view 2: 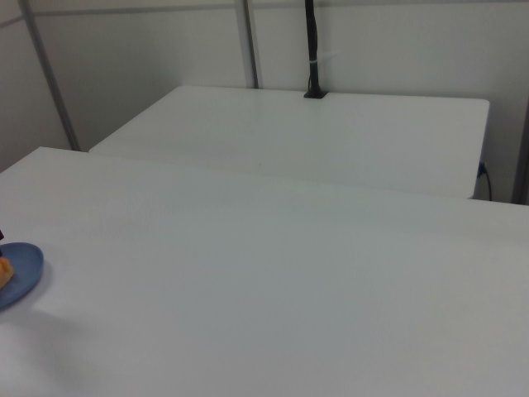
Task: Put the bread on the table
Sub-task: 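Lower the gripper onto the orange bread roll and close on it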
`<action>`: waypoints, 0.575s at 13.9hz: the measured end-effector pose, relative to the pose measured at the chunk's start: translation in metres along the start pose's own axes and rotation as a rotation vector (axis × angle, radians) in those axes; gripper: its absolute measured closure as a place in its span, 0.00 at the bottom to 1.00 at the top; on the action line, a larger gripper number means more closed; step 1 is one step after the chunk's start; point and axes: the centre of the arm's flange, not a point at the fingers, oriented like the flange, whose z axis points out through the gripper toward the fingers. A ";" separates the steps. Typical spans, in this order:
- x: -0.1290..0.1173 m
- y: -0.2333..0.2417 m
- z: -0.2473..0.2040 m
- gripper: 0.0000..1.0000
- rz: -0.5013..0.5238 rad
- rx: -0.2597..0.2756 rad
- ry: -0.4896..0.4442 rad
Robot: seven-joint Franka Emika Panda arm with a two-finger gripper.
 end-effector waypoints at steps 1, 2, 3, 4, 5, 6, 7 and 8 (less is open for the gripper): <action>0.003 0.000 0.010 0.00 0.006 -0.007 -0.004; 0.005 -0.001 0.018 0.00 0.012 -0.015 -0.005; 0.007 -0.001 0.028 0.00 0.020 -0.023 -0.006; 0.008 -0.003 0.033 0.00 0.022 -0.027 -0.007; 0.006 -0.006 0.039 0.00 0.020 -0.029 -0.011; 0.004 -0.010 0.043 0.00 0.018 -0.031 -0.015; 0.002 -0.013 0.046 0.00 0.017 -0.033 -0.018; 0.001 -0.014 0.047 0.00 0.016 -0.034 -0.019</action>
